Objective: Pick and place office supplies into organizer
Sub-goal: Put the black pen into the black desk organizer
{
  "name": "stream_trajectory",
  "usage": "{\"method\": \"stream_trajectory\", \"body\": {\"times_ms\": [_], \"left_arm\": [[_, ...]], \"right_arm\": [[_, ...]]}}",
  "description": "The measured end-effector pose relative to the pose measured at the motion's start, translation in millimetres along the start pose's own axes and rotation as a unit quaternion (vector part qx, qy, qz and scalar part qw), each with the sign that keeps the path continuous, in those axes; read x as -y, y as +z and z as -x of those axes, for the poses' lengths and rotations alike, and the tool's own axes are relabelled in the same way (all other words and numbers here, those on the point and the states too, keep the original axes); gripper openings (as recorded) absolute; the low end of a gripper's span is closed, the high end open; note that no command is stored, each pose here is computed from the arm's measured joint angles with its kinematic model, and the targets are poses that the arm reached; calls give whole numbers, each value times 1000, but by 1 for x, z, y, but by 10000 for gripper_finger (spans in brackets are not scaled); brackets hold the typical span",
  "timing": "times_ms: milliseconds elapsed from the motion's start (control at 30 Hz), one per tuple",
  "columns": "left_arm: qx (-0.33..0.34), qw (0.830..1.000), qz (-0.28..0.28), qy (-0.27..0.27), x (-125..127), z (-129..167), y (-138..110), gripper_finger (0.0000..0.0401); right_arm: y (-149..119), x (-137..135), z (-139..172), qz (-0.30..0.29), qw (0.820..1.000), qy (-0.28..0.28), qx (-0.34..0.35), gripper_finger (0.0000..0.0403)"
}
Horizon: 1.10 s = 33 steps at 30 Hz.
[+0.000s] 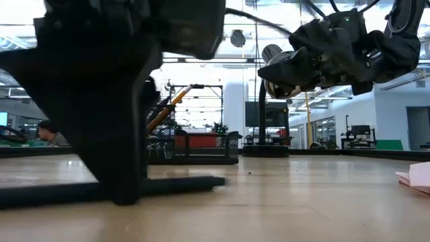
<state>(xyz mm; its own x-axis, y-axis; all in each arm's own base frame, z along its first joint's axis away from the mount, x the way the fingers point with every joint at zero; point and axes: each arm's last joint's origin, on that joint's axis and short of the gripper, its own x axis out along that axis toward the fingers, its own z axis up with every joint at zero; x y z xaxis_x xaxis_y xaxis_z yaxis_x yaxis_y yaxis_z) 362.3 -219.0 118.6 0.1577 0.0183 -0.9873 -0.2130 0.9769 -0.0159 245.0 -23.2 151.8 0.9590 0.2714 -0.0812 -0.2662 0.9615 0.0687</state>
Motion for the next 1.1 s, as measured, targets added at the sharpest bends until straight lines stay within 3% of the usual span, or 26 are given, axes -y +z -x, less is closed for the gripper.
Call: {"method": "stream_trajectory", "body": {"times_ms": [533,867,1100], "left_arm": [[-21,996,27,80,-17,3,-4,228],[-25,996,48,68,-28,1,7,227],[-5,993,62,101,-39,0,15,227]], "right_arm": [[0,0,0,-4,1000,0,-1,4],[0,0,0,-3,1000,0,-1,4],[0,0,0,-3,1000,0,-1,4]]}}
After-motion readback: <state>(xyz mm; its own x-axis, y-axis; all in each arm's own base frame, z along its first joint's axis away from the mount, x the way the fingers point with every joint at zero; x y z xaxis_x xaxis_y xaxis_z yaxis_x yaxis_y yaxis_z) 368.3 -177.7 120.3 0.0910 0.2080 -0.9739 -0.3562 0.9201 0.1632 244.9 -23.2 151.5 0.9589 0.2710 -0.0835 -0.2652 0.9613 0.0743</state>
